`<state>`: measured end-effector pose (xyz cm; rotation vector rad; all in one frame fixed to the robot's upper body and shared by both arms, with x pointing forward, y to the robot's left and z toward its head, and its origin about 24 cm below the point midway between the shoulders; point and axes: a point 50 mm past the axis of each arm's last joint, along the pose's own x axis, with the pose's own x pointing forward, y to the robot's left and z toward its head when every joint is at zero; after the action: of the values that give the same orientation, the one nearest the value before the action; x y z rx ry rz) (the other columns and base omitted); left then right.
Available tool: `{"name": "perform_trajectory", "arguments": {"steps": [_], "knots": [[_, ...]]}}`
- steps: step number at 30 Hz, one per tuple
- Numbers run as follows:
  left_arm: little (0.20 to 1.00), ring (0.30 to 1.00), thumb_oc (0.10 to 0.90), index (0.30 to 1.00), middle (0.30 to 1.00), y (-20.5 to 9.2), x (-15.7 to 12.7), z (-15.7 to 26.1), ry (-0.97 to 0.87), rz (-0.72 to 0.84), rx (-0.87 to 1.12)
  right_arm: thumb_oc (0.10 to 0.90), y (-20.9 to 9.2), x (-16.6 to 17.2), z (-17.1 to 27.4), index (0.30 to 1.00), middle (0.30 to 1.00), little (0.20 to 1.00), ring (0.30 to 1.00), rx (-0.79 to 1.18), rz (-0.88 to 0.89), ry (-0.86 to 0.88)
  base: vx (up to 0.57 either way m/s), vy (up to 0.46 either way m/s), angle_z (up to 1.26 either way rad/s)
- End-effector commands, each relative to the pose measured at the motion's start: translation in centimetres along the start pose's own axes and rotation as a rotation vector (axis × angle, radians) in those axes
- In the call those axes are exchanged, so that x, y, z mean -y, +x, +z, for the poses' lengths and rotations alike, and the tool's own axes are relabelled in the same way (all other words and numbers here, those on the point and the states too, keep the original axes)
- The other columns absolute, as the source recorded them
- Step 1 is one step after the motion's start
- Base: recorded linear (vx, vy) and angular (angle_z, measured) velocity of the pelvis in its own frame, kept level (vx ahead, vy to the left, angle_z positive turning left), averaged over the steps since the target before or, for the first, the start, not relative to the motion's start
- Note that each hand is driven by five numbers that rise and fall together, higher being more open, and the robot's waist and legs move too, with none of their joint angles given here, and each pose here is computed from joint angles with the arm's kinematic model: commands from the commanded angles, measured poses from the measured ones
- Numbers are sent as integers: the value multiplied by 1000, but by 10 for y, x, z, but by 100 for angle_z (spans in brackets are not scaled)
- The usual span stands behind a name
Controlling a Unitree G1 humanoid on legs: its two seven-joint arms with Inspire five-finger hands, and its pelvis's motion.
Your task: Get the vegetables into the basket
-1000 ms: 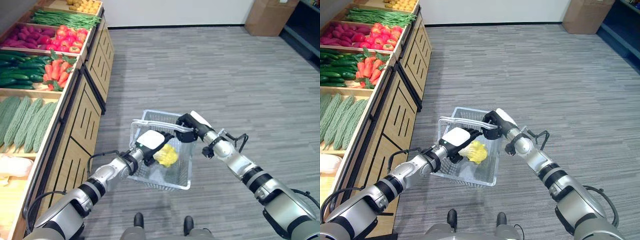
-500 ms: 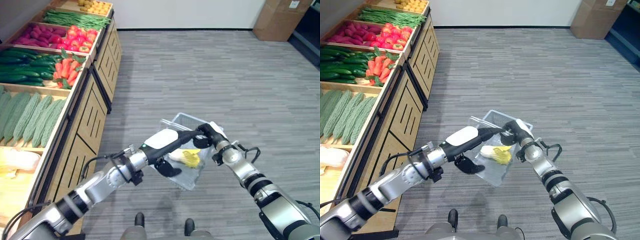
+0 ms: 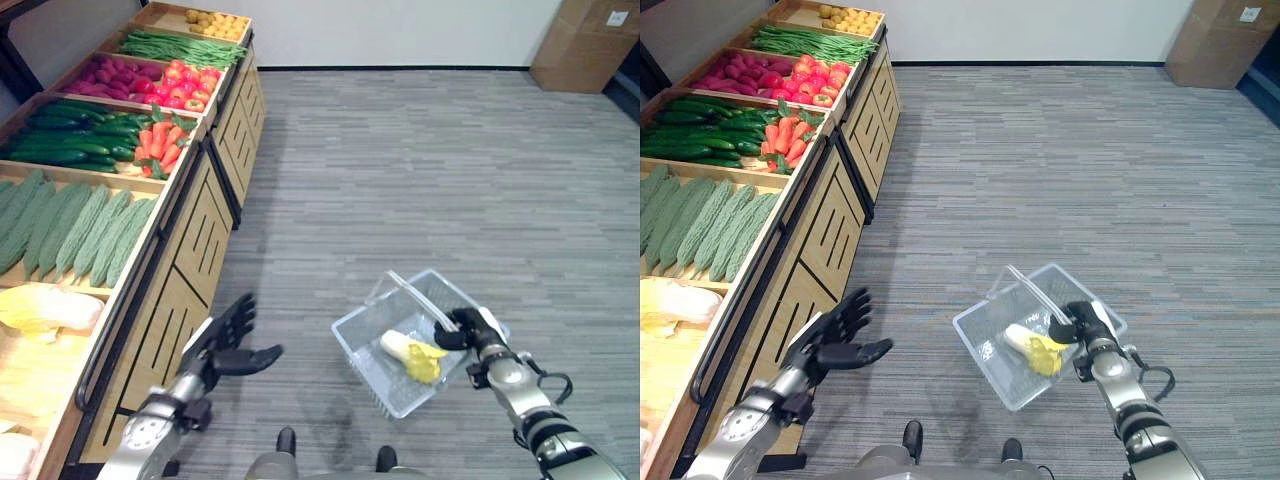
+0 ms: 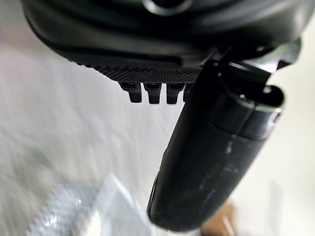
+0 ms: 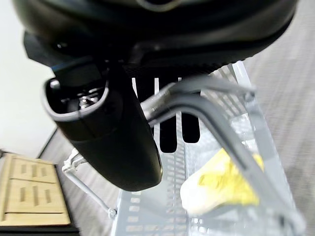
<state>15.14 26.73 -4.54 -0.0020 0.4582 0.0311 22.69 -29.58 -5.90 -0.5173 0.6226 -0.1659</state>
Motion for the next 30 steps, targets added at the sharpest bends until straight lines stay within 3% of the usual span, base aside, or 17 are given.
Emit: {"name": "perform_trajectory", "arguments": {"steps": [1,7,10,15,30], "knots": [[1000,1000,900,1000,1000,16,0,25,233,-5,109,400,9,62,83,300,300,300,300,335,-198,87,-5,-10,6],[1000,1000,900,1000,1000,13,-18,-35,453,86,-183,400,6,78,64,300,300,300,300,288,-252,143,-1,-2,1],[1000,1000,900,1000,1000,-1,-18,-86,407,153,-439,400,0,80,47,300,300,300,300,263,-263,161,1,4,-5],[1000,1000,900,1000,1000,-26,-12,-128,463,177,-686,400,-10,80,26,300,300,300,300,237,-289,198,4,-5,-6],[1000,1000,900,1000,1000,-46,1,-150,451,216,-814,400,-21,86,-20,300,300,300,300,78,-380,269,6,-11,-6]]}}
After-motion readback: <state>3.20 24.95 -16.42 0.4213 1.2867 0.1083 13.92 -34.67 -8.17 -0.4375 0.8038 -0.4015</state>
